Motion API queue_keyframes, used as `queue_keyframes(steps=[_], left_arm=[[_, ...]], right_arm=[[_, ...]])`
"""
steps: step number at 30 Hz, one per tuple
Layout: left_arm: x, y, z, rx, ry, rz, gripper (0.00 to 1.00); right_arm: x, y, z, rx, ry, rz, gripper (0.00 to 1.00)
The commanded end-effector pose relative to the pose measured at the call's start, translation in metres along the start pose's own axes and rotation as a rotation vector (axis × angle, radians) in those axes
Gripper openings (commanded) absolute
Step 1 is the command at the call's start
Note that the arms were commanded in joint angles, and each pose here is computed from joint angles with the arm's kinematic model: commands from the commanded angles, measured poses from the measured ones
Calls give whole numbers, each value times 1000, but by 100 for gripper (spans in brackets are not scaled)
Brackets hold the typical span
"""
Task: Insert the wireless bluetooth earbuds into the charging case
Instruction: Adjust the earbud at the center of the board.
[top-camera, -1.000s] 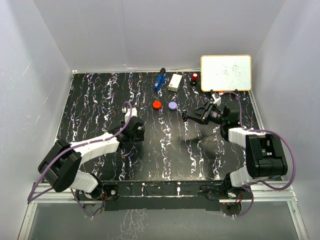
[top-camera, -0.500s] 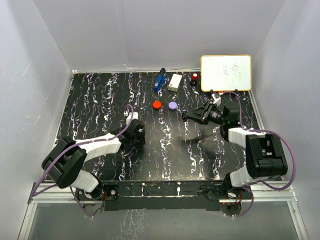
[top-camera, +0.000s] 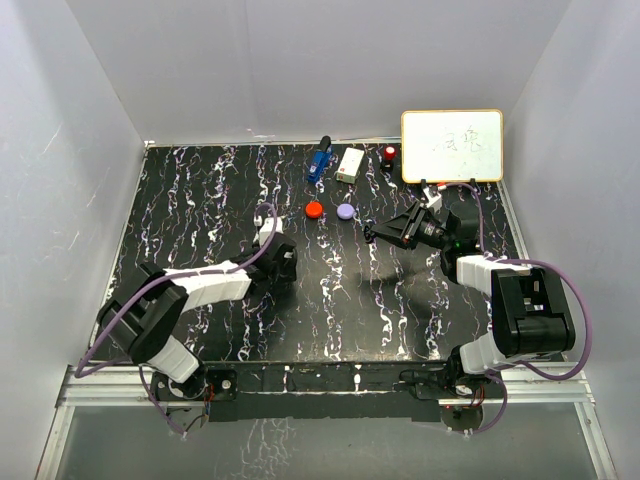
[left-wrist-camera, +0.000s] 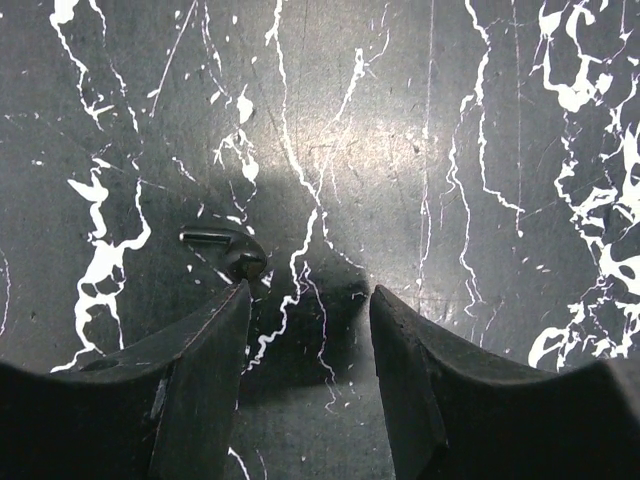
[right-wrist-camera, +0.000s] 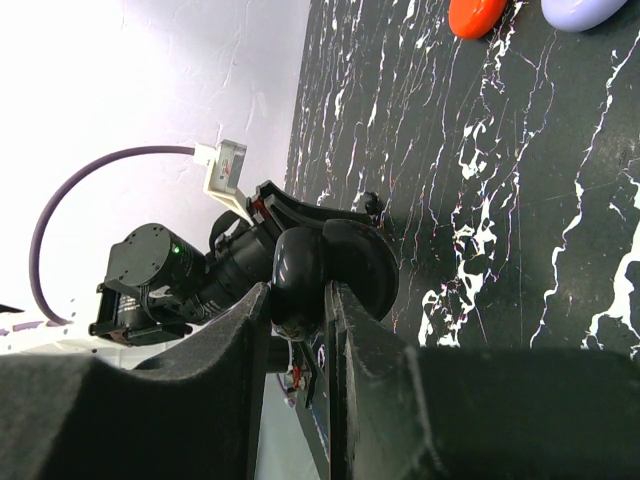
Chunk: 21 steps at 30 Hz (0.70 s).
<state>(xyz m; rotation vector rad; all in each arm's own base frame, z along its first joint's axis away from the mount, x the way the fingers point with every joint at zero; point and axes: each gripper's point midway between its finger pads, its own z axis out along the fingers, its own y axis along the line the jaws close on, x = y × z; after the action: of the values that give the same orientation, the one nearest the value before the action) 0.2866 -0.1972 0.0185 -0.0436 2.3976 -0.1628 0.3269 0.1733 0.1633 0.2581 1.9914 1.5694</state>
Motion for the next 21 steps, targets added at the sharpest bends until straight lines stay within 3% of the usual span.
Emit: queue_keyframes(steps=[1,11,21], left_arm=[[15,0,8,-5,62,15,50],[7,-6,15,-9,46,30,50],[-34,-31,2,68,-29,50,51]], right_arm=[[-5,6,1,-23,-20,-52,0],[-6,5,2,-22,-19,-50,0],[-7,6,2,-24,-20,-53,0]])
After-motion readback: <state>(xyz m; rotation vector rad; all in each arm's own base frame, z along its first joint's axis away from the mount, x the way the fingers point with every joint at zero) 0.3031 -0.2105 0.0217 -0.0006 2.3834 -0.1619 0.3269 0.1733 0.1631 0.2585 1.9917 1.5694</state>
